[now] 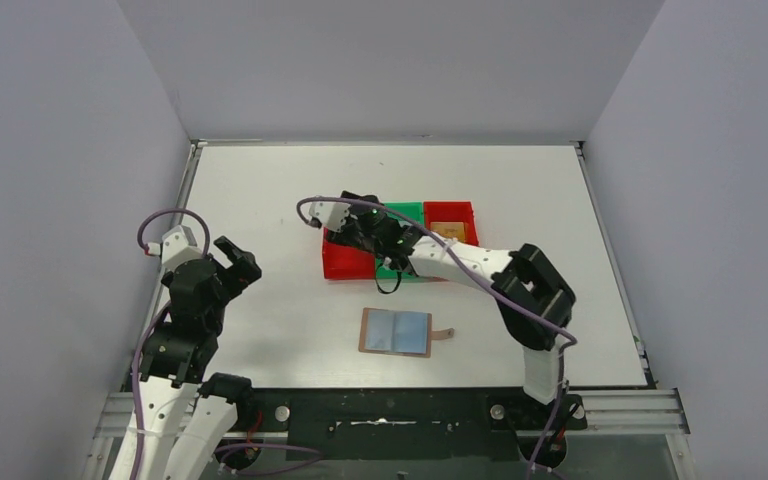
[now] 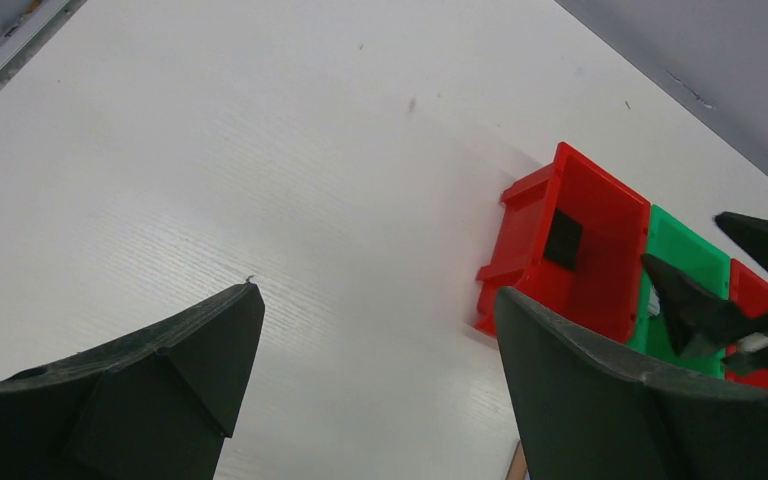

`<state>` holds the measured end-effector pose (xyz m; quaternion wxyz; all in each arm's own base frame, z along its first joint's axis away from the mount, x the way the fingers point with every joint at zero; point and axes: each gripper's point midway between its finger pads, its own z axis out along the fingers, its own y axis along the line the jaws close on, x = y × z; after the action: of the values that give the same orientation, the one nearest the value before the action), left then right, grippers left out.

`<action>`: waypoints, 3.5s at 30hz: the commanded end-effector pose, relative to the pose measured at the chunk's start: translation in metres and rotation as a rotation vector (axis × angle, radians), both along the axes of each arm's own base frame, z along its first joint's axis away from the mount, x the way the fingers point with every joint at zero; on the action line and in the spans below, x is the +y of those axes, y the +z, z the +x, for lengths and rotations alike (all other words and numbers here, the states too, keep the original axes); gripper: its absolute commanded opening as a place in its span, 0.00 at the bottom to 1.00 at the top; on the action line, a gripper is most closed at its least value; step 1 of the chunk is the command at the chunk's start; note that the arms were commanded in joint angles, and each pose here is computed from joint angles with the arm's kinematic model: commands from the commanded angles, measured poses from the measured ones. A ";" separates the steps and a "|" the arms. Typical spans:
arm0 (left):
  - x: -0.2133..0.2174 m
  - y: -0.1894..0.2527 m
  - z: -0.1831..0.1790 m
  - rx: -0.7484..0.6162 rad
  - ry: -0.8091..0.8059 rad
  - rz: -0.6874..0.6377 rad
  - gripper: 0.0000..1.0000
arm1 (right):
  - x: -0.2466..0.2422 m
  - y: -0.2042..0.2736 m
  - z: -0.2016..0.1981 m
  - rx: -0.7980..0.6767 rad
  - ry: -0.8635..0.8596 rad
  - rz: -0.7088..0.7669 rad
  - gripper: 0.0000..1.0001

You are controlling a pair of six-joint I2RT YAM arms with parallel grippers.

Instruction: Take the credit cards out of the card holder

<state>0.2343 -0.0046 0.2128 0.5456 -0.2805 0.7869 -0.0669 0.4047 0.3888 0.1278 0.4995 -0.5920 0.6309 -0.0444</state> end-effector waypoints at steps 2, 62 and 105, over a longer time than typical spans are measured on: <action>-0.003 0.010 0.005 -0.048 -0.021 -0.010 0.87 | -0.026 0.111 -0.033 -0.044 -0.345 0.562 0.59; -0.054 -0.028 0.027 0.081 -0.303 -0.052 0.85 | -0.046 -0.080 -0.212 0.627 -0.986 0.714 0.50; -0.056 -0.026 0.026 0.072 -0.313 -0.055 0.85 | -0.040 -0.088 -0.225 0.775 -0.941 0.860 0.22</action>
<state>0.2514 -0.0561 0.1681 0.4624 -0.1854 0.8551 -0.1436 0.1811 0.3329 0.0231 0.3595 -0.0037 0.9219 0.1445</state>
